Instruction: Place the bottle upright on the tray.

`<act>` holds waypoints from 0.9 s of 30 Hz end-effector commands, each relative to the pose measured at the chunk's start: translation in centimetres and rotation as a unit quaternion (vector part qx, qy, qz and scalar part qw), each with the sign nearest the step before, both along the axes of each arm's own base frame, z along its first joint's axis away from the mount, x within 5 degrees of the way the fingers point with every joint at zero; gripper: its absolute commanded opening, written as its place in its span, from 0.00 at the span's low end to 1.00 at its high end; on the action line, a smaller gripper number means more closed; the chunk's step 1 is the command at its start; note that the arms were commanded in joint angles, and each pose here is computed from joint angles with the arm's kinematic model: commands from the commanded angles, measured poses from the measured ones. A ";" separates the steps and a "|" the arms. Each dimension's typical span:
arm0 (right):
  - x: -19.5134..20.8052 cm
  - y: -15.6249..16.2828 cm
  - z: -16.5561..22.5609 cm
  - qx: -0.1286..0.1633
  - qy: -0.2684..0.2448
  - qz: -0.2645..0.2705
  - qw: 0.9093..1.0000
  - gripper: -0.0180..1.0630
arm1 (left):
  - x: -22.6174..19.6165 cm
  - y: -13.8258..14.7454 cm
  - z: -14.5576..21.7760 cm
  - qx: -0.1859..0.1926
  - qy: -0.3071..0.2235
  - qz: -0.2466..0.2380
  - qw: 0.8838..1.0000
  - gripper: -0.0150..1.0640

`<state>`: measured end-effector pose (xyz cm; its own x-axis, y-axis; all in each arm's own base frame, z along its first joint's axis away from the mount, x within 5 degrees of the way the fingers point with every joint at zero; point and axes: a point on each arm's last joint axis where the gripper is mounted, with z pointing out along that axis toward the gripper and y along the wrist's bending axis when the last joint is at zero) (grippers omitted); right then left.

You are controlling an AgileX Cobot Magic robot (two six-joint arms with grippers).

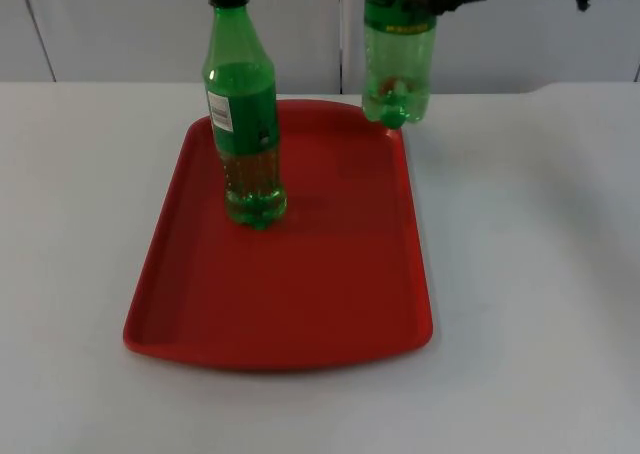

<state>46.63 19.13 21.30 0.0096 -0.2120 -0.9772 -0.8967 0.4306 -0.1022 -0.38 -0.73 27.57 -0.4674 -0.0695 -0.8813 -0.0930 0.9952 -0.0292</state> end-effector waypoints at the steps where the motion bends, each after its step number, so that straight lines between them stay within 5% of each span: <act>1: 0.4 0.8 -0.1 -0.051 -0.139 0.039 0.988 0.01 | 0.0 0.0 -0.1 -0.002 0.000 -0.005 1.000 0.99; 27: 4.8 4.2 -7.9 -0.047 -0.169 0.069 0.982 0.01 | 0.0 0.0 -0.1 -0.002 0.000 -0.005 1.000 0.99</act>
<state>51.59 22.86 13.08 0.0486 -0.1922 -0.9802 -0.9177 0.3789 -0.1197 -0.38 -0.73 27.57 -0.4674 -0.0695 -0.8813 -0.0930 0.9952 -0.0292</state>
